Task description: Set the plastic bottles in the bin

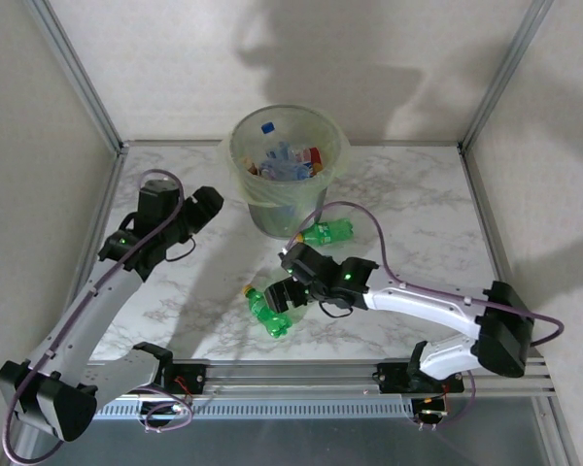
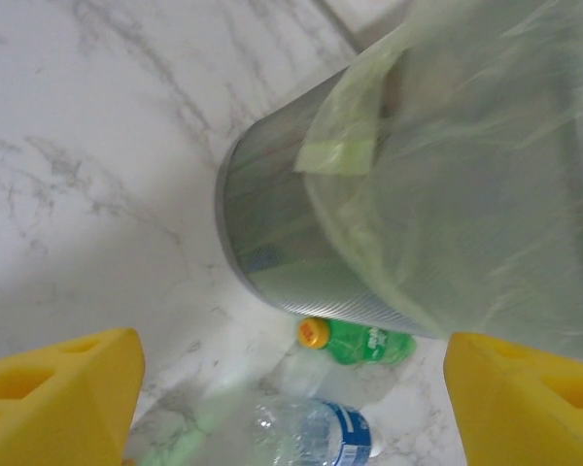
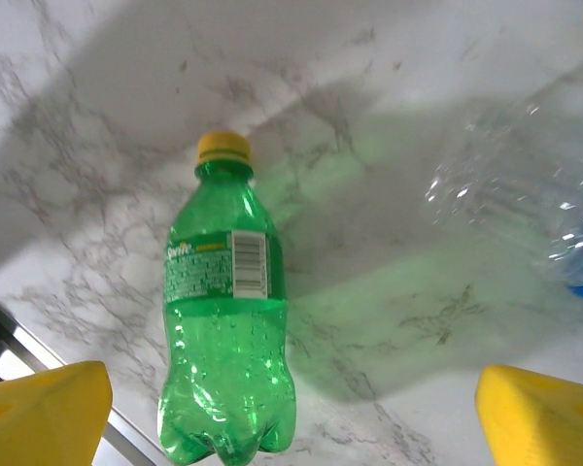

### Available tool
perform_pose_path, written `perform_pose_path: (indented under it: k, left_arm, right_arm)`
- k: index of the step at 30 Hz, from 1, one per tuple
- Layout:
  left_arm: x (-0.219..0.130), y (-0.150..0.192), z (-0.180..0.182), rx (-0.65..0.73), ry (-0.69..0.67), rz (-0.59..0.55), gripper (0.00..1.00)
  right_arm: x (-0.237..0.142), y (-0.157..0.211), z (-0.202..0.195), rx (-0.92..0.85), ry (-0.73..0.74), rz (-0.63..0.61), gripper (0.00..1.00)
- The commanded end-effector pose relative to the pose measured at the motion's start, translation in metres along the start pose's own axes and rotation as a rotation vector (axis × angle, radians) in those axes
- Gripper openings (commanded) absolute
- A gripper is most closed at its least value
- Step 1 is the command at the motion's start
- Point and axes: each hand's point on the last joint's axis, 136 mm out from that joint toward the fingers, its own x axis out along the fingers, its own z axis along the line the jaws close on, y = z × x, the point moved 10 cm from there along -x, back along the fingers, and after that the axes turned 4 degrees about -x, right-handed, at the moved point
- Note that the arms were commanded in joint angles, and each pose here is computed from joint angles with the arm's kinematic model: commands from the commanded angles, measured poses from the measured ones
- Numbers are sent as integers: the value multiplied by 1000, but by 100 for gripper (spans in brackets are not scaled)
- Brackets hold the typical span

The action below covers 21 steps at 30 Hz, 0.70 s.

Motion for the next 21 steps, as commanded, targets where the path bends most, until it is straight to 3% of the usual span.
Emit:
perform_pose_path:
  k: [1, 5, 21]
  left_arm:
    - [3, 6, 11, -37, -2, 28, 80]
    - [9, 11, 25, -45, -84, 28, 78]
    - [26, 23, 41, -94, -100, 98, 76]
  right_arm:
    - [10, 4, 11, -37, -58, 43, 96]
    - [28, 11, 15, -66, -64, 100, 96]
    - [83, 29, 33, -128, -82, 263, 91]
